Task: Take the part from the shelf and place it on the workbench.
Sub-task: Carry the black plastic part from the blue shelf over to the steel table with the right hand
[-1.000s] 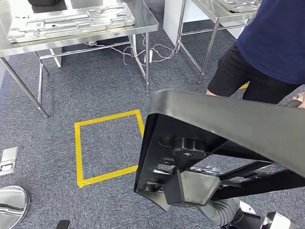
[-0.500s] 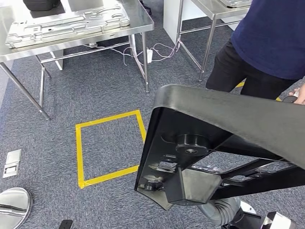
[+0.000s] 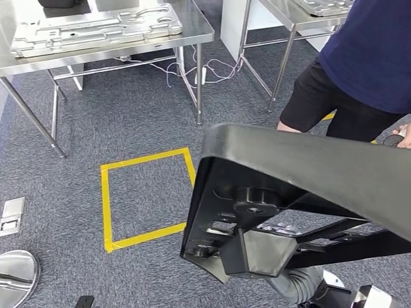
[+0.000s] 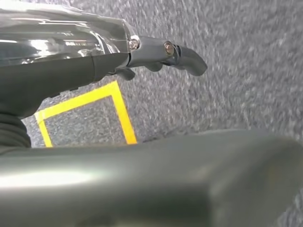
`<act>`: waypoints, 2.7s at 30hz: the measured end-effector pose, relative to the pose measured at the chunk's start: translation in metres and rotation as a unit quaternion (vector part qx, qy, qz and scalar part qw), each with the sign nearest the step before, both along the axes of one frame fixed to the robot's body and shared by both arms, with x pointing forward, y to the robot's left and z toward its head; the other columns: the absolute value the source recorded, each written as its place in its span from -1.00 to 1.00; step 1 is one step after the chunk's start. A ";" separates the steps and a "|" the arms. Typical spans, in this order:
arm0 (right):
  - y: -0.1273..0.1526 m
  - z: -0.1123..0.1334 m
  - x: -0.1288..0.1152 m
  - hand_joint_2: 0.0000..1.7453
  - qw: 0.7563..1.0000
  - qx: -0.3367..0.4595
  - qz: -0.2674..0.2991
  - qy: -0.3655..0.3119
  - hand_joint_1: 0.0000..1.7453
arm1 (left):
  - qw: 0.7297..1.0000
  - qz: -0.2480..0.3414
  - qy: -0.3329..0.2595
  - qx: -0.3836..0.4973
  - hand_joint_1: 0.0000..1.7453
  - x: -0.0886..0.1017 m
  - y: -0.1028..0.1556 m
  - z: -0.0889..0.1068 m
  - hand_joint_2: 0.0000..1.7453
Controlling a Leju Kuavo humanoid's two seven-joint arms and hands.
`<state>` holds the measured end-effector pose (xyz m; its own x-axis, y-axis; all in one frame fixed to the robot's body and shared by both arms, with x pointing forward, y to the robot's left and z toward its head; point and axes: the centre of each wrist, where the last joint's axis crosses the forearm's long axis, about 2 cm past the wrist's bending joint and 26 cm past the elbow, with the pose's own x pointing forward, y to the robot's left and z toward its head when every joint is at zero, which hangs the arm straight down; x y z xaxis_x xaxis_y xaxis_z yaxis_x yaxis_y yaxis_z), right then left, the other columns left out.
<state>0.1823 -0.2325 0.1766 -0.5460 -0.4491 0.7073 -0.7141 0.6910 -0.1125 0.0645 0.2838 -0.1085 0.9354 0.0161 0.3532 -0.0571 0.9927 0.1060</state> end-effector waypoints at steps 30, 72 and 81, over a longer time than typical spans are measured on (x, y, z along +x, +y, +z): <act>0.000 0.000 0.000 1.00 1.000 0.000 0.000 0.000 1.00 | 1.000 0.000 0.000 0.000 -1.00 0.000 0.000 0.000 1.00; 0.000 0.000 0.000 1.00 1.000 0.000 0.000 0.001 1.00 | 1.000 0.000 0.000 0.000 -1.00 0.000 0.000 0.000 1.00; 0.000 0.000 0.000 1.00 1.000 0.000 0.000 0.001 1.00 | 1.000 0.000 0.001 -0.001 -1.00 -0.001 -0.001 0.000 1.00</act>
